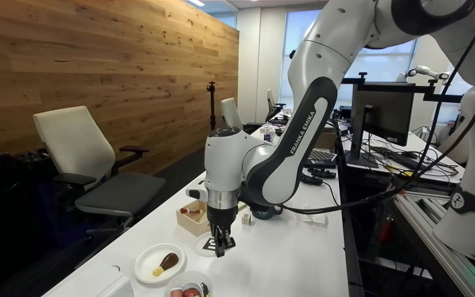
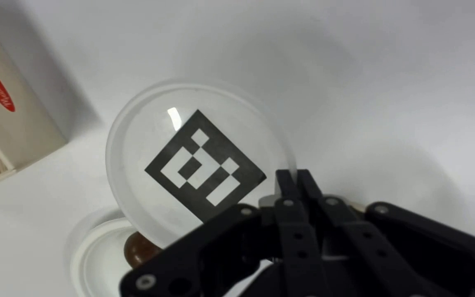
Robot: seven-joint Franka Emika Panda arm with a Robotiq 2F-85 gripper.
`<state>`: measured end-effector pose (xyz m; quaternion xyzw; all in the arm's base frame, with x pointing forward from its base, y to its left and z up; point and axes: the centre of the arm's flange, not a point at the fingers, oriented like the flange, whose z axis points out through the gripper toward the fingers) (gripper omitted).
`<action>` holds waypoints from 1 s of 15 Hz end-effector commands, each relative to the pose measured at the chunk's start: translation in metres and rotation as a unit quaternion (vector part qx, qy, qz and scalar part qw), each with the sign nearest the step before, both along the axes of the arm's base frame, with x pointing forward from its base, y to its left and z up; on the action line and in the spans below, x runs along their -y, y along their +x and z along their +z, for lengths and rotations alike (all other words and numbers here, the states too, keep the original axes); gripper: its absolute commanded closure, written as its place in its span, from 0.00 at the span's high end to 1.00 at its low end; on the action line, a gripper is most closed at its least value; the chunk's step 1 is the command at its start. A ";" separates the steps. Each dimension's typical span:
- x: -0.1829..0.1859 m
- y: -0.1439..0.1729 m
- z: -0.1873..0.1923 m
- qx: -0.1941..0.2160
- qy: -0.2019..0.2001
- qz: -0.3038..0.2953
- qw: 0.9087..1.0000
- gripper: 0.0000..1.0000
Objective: Place the lunchbox's lid on the table
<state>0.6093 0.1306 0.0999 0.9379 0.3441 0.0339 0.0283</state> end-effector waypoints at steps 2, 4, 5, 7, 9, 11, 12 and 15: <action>-0.014 -0.004 -0.032 0.015 0.034 0.009 0.999 0.01; -0.010 -0.004 -0.049 0.013 0.036 0.009 0.999 0.01; -0.008 -0.005 -0.058 0.011 0.035 0.007 0.999 0.01; -0.003 -0.008 -0.070 0.003 0.034 0.000 0.999 0.01; 0.001 -0.009 -0.073 -0.010 0.030 -0.007 0.999 0.33; 0.004 -0.010 -0.056 -0.002 0.030 -0.012 0.999 0.46; 0.003 -0.011 -0.039 0.005 0.028 -0.012 1.000 0.52; -0.002 -0.023 0.028 0.020 0.026 -0.015 0.999 0.73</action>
